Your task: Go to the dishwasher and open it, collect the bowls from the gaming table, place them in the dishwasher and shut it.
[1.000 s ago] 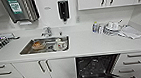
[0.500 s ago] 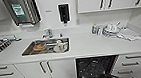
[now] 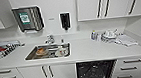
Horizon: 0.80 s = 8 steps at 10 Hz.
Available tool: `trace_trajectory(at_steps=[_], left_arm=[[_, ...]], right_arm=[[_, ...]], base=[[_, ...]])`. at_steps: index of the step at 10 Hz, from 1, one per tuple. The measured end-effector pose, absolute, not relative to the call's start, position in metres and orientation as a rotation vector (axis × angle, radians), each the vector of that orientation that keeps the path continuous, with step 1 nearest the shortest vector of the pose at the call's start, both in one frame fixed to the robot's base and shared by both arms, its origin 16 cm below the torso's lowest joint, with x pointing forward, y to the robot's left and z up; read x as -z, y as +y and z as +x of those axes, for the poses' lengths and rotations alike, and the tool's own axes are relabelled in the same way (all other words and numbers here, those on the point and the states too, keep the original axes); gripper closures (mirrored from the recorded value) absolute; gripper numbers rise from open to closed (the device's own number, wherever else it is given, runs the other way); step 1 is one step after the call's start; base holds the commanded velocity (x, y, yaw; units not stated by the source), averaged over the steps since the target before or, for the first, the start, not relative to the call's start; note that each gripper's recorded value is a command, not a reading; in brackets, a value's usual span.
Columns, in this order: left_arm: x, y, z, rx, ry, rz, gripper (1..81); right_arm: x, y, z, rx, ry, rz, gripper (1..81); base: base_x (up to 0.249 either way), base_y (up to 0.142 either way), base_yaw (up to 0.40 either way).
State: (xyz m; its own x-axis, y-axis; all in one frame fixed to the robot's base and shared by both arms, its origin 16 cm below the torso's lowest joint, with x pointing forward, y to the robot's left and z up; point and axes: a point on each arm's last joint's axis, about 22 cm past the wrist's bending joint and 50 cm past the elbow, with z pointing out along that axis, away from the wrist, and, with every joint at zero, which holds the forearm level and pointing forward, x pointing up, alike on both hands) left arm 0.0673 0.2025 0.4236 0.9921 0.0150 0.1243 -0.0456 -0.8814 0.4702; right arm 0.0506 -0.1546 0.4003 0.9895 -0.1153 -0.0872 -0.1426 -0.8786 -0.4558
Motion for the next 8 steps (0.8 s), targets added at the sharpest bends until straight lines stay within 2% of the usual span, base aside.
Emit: trace_trajectory(at_steps=[2, 8], left_arm=[[-0.433, 0.203, 0.06, -0.188, -0.027, 2.643, 1.0], [-0.45, 0.204, 0.01, -0.113, -0.01, 2.654, 1.0]], right_arm=[[-0.409, -0.155, 0.05, -0.048, 0.175, -2.655, 1.0], [-0.429, -0.152, -0.005, -0.129, 0.184, -2.653, 1.0]], base=[[0.0, 0.0, 0.0], [0.0, 0.0, 0.0]])
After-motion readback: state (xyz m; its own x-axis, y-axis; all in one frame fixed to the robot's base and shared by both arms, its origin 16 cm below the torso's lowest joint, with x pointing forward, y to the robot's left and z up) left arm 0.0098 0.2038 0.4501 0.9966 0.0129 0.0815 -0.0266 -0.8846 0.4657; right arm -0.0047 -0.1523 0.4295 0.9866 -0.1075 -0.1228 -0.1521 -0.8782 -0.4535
